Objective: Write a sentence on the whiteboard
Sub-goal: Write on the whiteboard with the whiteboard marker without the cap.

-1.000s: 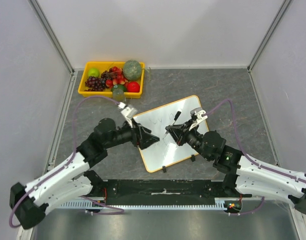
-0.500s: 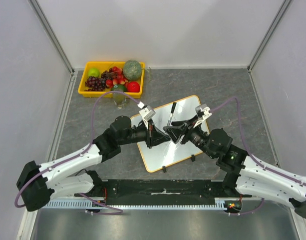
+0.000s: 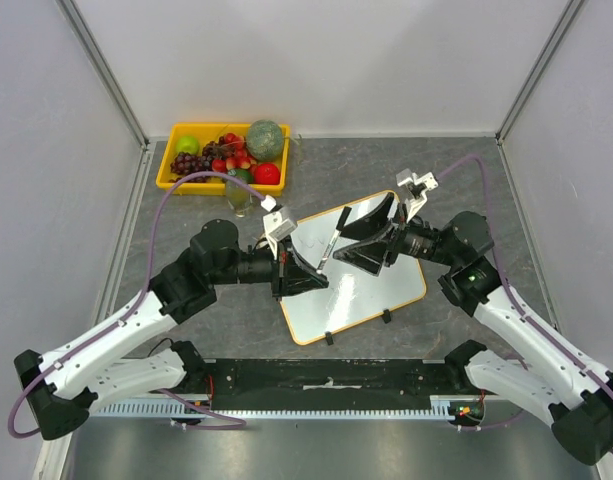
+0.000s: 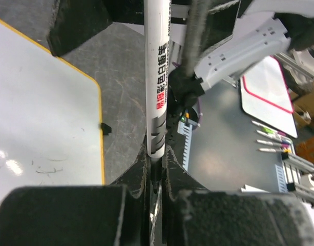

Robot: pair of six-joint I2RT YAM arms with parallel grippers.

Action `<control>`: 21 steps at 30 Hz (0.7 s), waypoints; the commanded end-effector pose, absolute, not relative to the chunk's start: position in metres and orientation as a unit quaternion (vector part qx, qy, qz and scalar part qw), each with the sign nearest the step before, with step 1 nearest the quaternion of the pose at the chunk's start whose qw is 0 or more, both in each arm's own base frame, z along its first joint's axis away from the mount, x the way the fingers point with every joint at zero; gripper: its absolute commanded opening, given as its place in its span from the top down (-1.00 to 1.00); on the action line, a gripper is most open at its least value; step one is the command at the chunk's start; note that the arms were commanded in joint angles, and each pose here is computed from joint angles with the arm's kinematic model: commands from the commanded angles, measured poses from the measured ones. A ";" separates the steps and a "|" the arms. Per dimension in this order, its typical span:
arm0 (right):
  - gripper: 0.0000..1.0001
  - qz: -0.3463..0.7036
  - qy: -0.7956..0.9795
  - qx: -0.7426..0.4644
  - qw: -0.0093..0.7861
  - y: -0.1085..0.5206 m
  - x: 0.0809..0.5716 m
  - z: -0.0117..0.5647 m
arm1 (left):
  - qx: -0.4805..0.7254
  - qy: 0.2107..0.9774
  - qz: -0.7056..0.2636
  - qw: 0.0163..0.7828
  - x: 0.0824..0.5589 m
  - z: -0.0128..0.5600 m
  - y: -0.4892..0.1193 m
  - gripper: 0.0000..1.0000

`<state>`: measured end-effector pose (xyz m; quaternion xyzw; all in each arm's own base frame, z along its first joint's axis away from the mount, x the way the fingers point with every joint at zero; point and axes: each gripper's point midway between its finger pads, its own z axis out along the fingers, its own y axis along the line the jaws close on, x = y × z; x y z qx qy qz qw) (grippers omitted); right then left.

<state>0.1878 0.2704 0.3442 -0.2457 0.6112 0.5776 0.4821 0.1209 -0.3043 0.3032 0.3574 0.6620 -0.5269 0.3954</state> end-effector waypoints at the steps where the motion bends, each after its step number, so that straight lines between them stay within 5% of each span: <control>1: -0.57 0.684 0.492 -0.365 0.395 0.269 0.113 0.381 | 0.421 0.639 -0.536 0.358 0.100 0.309 -0.303 0.96; 4: -0.54 0.680 0.496 -0.373 0.391 0.269 0.111 0.377 | 0.430 0.632 -0.544 0.346 0.096 0.311 -0.306 0.96; 11: -0.12 0.676 0.509 -0.368 0.385 0.272 0.116 0.371 | 0.437 0.637 -0.546 0.325 0.097 0.305 -0.313 0.96; 21: 0.07 0.661 0.536 -0.377 0.365 0.275 0.121 0.352 | 0.447 0.634 -0.548 0.314 0.096 0.306 -0.316 0.96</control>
